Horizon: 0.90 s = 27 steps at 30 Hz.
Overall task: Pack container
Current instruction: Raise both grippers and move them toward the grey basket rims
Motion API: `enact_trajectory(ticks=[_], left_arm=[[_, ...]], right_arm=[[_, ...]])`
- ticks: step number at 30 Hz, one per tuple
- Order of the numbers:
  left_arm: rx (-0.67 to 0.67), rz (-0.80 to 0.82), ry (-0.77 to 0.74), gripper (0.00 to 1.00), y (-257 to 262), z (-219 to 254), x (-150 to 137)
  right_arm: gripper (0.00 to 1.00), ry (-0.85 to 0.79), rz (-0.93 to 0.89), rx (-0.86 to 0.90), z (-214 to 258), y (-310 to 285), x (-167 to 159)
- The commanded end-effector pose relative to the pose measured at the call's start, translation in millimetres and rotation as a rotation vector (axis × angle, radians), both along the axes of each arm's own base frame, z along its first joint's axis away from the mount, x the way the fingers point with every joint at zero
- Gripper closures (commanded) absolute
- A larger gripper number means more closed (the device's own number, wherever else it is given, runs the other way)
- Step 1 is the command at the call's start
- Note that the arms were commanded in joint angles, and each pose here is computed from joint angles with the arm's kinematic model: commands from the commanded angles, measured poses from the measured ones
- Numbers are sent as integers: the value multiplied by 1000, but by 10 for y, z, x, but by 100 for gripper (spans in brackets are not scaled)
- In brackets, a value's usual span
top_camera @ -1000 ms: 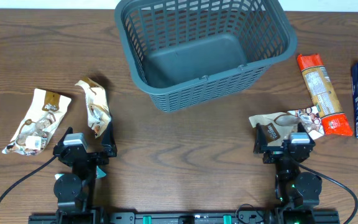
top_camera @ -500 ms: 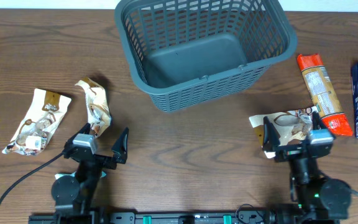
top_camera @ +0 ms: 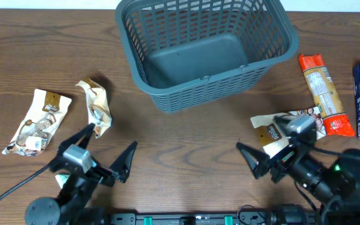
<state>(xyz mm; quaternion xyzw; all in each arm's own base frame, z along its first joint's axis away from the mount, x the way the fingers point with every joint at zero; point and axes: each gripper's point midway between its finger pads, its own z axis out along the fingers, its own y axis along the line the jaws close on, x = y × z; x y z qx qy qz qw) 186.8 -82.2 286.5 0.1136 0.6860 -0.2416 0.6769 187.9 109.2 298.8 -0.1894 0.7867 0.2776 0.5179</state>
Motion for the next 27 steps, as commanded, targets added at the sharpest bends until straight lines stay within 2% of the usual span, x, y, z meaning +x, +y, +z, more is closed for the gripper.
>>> enact_trajectory(ticks=[1, 4, 8, 11, 13, 15, 19, 23, 27], left_arm=[[1, -93, -3, 1, -134, 18, -82], [0, -105, 1, 1, -151, 13, -96], [-3, -186, 30, 1, -262, 34, -177], [-34, -183, 190, 1, -261, -58, -220], [-20, -139, 303, 1, -202, -172, -242], [18, -20, 448, 1, -27, -315, -261], [53, 91, 573, 1, 151, -265, -313], [7, -37, 592, 1, -52, -64, -383], [-25, -127, 628, 1, -186, -89, -481]], right_arm=[[1, 10, 101, 53, 68, 149, -78], [1, -41, 45, 94, 351, 102, -1], [1, -82, -183, 76, 825, -206, 159], [1, 4, -388, 21, 1103, -527, 312], [1, 74, -439, -12, 1220, -614, 392], [1, 155, -448, -38, 1392, -631, 502], [1, 246, -440, -57, 1674, -616, 656], [1, 248, -278, -45, 1917, -374, 613], [1, 217, -219, -14, 2042, -273, 582]])
